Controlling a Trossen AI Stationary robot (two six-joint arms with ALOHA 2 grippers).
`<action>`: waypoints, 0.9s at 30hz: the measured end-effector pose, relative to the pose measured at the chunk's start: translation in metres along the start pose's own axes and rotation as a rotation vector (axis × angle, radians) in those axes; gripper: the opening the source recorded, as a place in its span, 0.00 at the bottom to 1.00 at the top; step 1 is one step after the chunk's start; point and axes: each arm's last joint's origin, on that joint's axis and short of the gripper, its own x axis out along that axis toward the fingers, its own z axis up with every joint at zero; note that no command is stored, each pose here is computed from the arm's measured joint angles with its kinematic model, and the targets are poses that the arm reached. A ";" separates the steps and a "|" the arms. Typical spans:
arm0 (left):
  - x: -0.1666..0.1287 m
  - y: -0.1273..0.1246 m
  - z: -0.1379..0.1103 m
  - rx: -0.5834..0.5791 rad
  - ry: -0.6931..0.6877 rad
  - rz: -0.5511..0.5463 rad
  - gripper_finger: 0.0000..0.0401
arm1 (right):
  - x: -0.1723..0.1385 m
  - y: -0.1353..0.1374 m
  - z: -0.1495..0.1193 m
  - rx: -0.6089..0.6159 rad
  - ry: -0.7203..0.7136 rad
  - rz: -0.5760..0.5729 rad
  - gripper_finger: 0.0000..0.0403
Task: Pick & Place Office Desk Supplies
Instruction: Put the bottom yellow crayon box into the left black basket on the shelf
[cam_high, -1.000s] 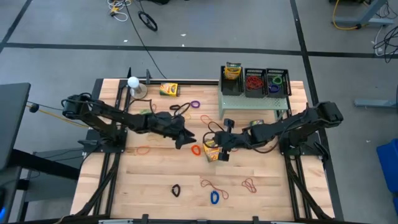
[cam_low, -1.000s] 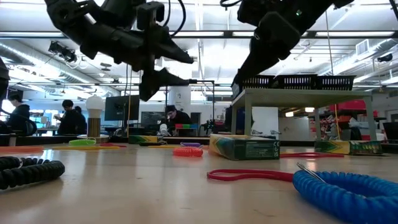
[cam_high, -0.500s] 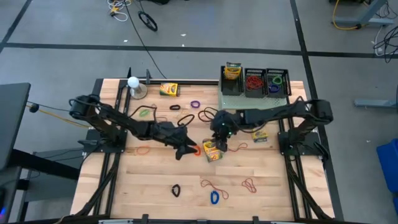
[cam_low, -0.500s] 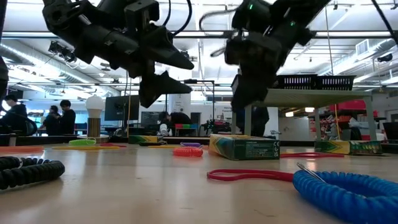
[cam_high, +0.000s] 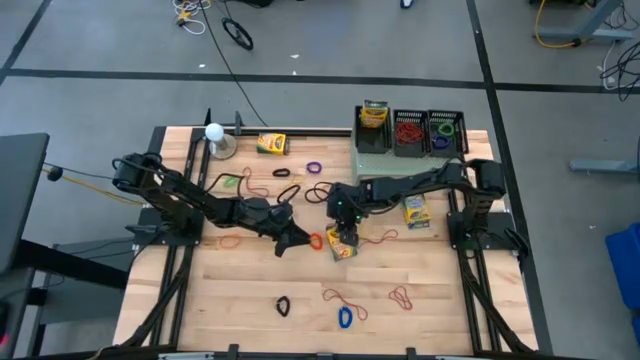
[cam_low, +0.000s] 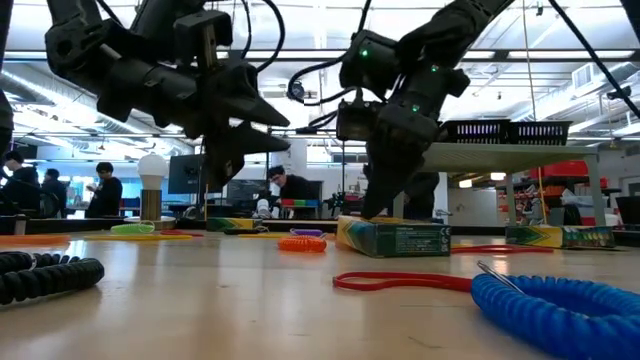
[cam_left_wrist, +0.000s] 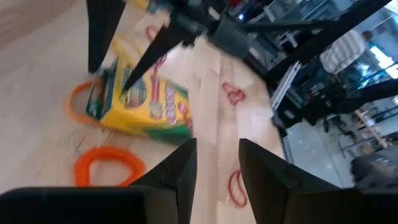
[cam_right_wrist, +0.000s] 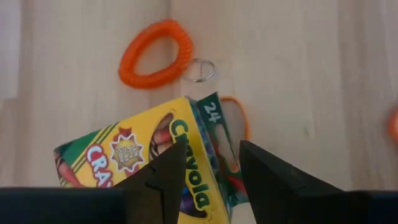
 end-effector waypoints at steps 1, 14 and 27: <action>0.000 0.000 0.000 0.000 -0.003 -0.002 0.31 | 0.002 0.000 0.000 -0.005 0.006 0.014 0.39; 0.000 0.003 0.002 -0.124 -0.013 0.023 0.31 | 0.002 0.004 -0.005 -0.016 0.055 0.072 0.02; 0.000 0.006 0.002 -0.240 -0.064 0.093 0.47 | -0.034 0.034 0.004 -0.078 -0.068 -0.080 0.00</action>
